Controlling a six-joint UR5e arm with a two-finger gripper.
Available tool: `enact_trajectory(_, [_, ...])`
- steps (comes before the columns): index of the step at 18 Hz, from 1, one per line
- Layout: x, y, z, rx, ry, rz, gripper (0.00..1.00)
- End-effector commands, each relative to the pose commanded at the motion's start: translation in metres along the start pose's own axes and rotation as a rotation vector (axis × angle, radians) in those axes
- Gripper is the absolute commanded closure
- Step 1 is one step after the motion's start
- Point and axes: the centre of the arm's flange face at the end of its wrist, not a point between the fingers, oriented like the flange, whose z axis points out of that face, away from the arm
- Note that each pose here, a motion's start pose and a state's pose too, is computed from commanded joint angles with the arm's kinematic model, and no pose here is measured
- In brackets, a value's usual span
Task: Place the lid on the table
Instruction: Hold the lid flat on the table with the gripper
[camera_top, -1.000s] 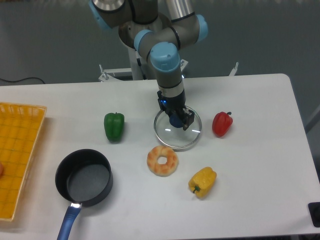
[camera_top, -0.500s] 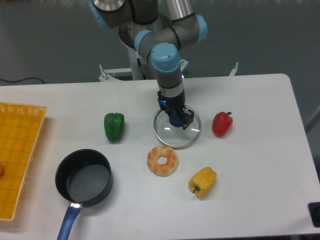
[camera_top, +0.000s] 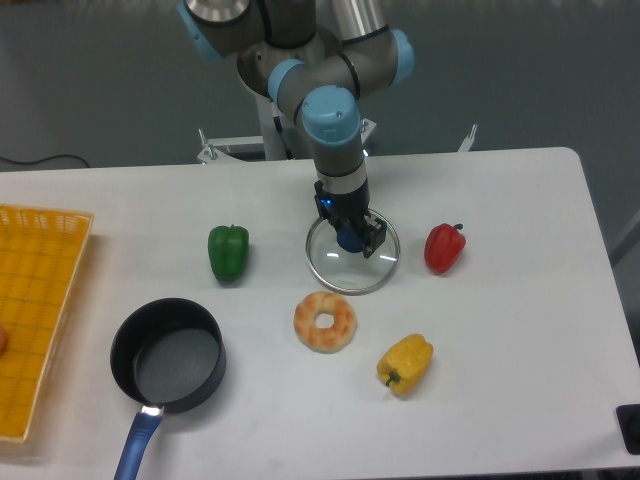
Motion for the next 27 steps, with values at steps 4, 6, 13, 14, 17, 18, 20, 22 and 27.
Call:
enact_trajectory(4, [-0.001,0.0013,-0.0009,0.03,-0.02,0.006,0.4])
enact_trajectory(6, [-0.0005,0.0014,-0.0006,0.03,-0.02,0.008,0.4])
enact_trajectory(13, [-0.0014,0.0026,-0.0006,0.03,-0.022,0.018,0.4])
enact_trajectory(14, [-0.0007,0.0028,-0.0002,0.029,-0.021,0.02,0.4])
enact_trajectory(17, [0.0014,0.004,0.0018,0.028,-0.016,0.022,0.4])
enact_trajectory(18, [0.0016,0.0041,0.0018,0.029,-0.019,0.022,0.4])
enact_trajectory(20, [0.0022,0.0042,0.002,0.029,-0.019,0.022,0.4])
enact_trajectory(22, [0.0021,0.0042,0.0025,0.029,-0.019,0.022,0.4])
enact_trajectory(27, [0.0021,0.0049,0.0046,0.027,-0.015,0.02,0.36])
